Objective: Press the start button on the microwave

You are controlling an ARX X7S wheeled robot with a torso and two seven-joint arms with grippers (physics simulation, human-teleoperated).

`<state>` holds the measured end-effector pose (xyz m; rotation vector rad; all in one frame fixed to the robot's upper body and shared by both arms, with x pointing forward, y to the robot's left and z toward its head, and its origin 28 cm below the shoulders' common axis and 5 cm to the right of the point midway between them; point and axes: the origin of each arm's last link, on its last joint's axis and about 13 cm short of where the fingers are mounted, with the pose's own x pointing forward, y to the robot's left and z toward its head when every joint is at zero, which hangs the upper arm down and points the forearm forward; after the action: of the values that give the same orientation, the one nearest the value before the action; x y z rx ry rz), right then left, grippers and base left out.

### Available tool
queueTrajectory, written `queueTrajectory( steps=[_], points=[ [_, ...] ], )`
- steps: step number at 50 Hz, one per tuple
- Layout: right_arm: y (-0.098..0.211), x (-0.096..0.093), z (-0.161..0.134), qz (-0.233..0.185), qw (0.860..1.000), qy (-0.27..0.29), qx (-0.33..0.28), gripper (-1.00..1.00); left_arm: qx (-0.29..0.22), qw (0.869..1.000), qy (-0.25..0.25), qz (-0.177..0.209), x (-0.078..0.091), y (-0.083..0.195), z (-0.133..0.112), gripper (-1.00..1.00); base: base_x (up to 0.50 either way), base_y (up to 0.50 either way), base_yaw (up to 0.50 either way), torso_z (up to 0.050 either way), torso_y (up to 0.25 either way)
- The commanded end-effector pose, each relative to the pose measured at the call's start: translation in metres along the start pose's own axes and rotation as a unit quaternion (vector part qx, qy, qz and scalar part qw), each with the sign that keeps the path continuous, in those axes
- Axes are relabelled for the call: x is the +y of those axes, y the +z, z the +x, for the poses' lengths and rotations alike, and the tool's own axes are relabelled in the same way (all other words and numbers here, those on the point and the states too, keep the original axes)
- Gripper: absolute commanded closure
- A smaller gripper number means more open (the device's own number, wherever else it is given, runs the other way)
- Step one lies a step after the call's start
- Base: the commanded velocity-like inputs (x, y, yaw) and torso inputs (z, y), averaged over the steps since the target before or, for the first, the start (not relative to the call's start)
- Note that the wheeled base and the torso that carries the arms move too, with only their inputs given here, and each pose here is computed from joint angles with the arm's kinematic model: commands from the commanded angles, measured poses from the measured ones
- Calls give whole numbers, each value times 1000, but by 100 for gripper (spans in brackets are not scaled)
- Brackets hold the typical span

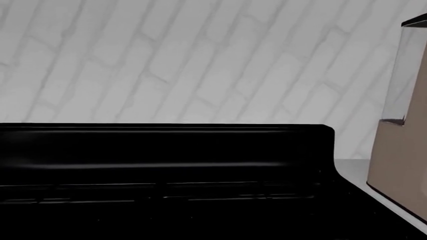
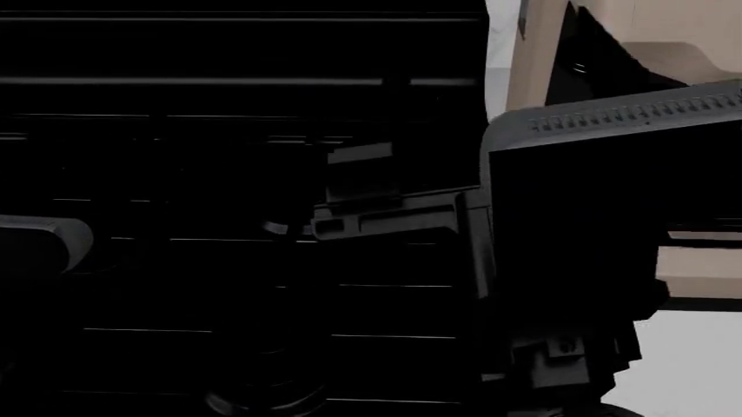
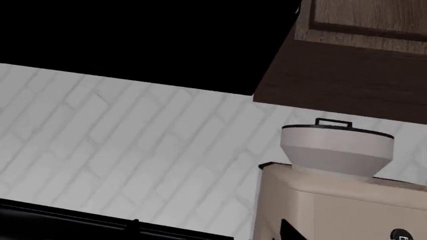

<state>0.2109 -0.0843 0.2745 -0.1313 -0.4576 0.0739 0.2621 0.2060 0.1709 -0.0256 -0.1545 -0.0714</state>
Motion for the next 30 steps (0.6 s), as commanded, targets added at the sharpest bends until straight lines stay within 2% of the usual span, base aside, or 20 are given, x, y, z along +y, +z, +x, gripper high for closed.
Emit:
queueTrajectory(
  steps=[1,17,24,30],
  points=[
    [55,-8,2,-46,996,17,-78,-100,0,1000,5,1,3,-2,1,-100,0,0,0,0,0],
    [138,-23,33,-77,991,7,-111,-100,-7,1000,-4,5,1,3,1,-100,0,0,0,0,0],
    [165,-31,50,-61,992,2,-112,-100,-6,1000,-3,6,2,2,2,-100,0,0,0,0,0],
    [175,-39,61,-46,994,-10,-103,-100,-6,1000,-6,7,2,2,1,-100,0,0,0,0,0]
  ],
)
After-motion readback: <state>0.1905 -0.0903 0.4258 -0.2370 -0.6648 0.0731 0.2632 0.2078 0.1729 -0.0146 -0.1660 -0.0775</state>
